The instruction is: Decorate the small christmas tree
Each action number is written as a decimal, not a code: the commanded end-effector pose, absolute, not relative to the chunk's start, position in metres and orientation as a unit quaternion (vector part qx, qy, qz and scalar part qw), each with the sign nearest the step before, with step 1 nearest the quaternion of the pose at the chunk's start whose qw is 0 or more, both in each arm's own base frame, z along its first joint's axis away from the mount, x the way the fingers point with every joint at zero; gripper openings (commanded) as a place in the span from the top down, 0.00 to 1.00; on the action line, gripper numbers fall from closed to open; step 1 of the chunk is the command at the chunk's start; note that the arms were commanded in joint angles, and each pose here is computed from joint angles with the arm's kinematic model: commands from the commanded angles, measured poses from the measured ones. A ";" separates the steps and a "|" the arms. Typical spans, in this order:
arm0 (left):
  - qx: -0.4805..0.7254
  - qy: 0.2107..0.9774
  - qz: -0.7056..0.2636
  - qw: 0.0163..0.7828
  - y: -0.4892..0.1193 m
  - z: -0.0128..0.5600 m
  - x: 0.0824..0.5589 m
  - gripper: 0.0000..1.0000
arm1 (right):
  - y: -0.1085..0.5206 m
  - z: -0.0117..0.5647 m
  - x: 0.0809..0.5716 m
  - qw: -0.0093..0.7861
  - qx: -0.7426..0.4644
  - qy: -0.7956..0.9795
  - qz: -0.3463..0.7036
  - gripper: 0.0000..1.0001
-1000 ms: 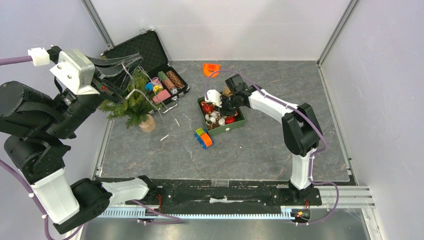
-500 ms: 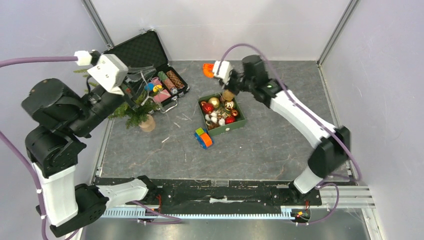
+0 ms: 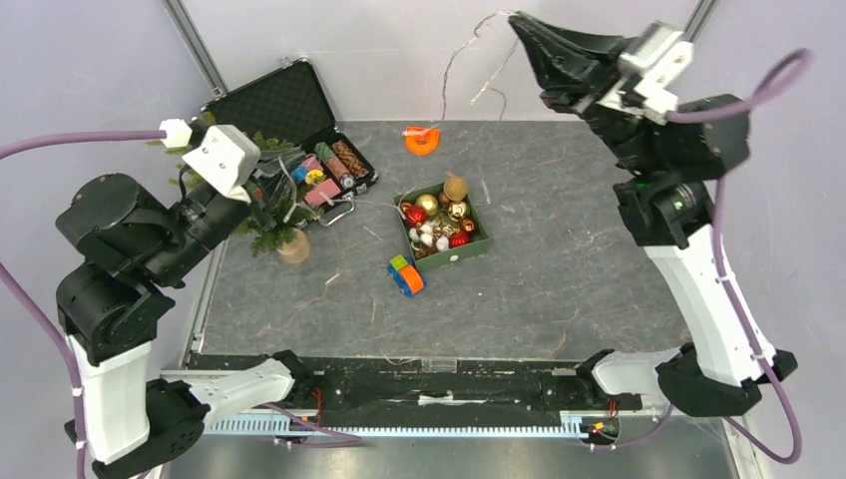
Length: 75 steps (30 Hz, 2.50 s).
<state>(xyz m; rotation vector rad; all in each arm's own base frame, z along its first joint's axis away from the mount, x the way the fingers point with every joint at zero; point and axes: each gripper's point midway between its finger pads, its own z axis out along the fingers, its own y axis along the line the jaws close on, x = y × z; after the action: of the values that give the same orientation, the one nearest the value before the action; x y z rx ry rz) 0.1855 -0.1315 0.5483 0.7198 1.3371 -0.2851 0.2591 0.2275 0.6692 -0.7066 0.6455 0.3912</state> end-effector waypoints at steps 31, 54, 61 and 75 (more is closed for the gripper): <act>0.580 0.687 -0.193 0.393 -0.179 0.193 0.153 0.98 | 0.177 0.176 0.377 0.506 -0.217 0.834 0.013 0.17; 0.532 0.719 -0.093 0.437 -0.156 0.175 0.190 0.98 | 0.196 0.061 0.438 0.393 -0.211 0.895 0.032 0.83; 0.529 0.722 -0.091 0.437 -0.159 0.177 0.195 0.98 | 0.134 0.073 0.454 0.420 -0.141 0.896 -0.023 1.00; 0.536 0.722 -0.079 0.430 -0.156 0.180 0.197 0.98 | -0.031 0.073 0.494 0.413 0.011 0.904 -0.110 1.00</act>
<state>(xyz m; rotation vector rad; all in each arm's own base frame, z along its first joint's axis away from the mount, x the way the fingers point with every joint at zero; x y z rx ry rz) 0.1868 -0.1539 0.1640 1.3425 1.8459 -0.2341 0.4690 0.0047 0.0521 -0.0615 2.3507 -0.2052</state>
